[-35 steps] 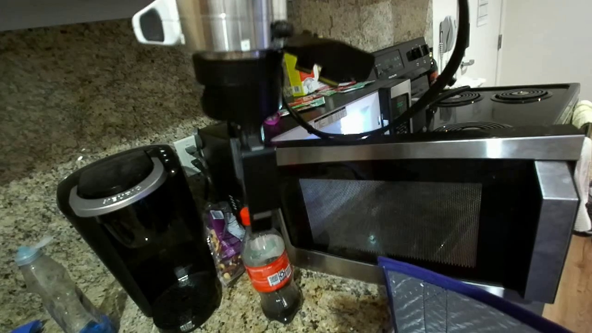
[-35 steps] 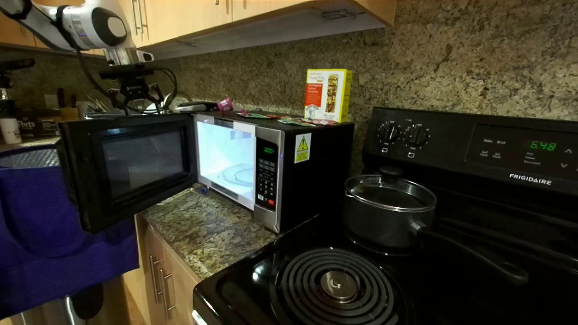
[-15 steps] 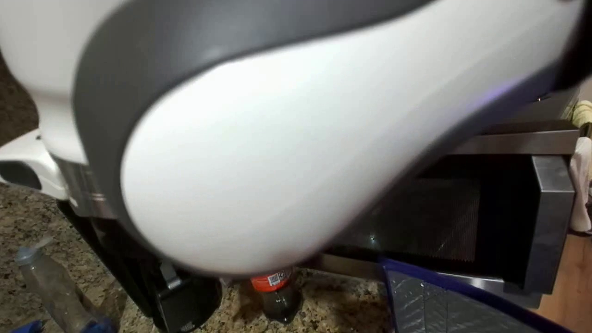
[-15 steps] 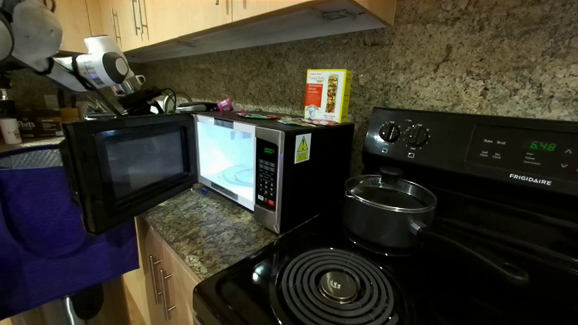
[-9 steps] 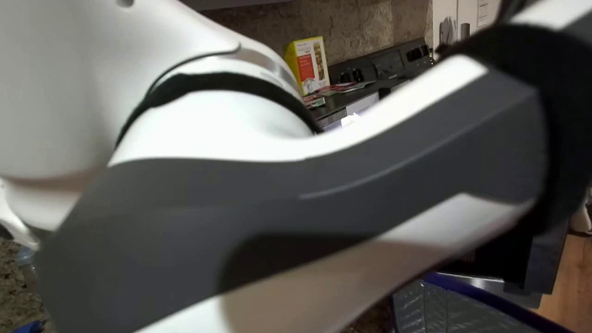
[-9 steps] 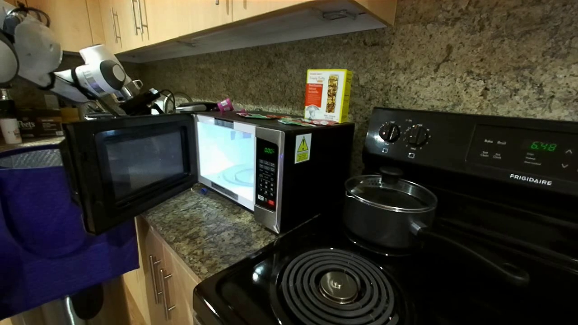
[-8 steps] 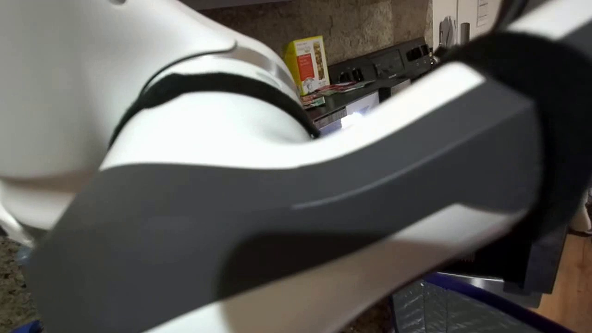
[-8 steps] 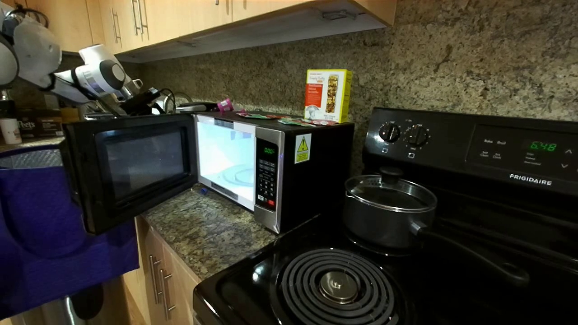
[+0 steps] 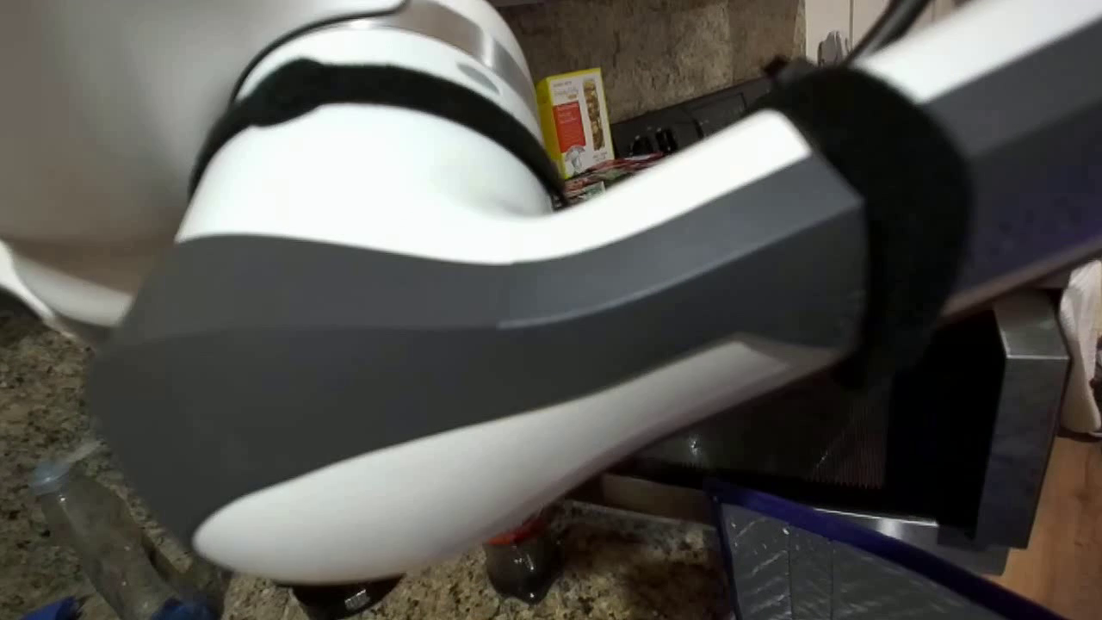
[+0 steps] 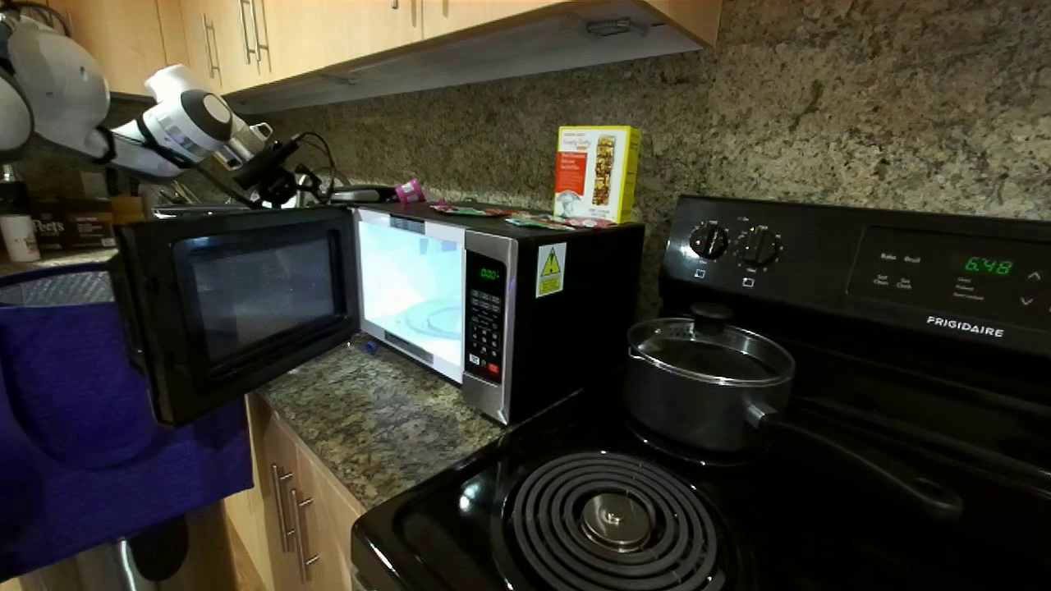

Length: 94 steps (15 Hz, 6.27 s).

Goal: Open the coffee maker and place the bottle inside the blue bag

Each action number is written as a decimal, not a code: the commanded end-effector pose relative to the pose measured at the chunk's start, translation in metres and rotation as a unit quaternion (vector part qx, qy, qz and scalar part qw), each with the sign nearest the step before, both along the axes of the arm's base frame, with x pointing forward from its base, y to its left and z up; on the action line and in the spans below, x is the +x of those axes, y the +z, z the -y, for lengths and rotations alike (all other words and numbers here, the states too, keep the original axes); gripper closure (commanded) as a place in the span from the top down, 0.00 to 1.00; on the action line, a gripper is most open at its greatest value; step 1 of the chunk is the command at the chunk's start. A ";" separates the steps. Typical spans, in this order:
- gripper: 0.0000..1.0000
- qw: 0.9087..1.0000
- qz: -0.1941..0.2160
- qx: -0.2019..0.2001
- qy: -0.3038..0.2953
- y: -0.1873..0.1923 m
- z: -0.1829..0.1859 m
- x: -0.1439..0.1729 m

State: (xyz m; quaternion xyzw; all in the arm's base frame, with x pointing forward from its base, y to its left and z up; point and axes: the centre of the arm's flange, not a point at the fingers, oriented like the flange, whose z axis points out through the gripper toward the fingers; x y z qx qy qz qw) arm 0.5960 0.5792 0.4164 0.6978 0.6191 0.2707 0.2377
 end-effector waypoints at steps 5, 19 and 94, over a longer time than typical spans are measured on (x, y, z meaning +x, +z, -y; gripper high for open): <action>1.00 0.998 0.058 -0.034 -0.017 0.032 -0.012 0.025; 1.00 0.990 0.140 0.001 0.029 0.101 -0.025 0.069; 1.00 0.982 0.181 0.037 0.032 0.130 0.027 0.084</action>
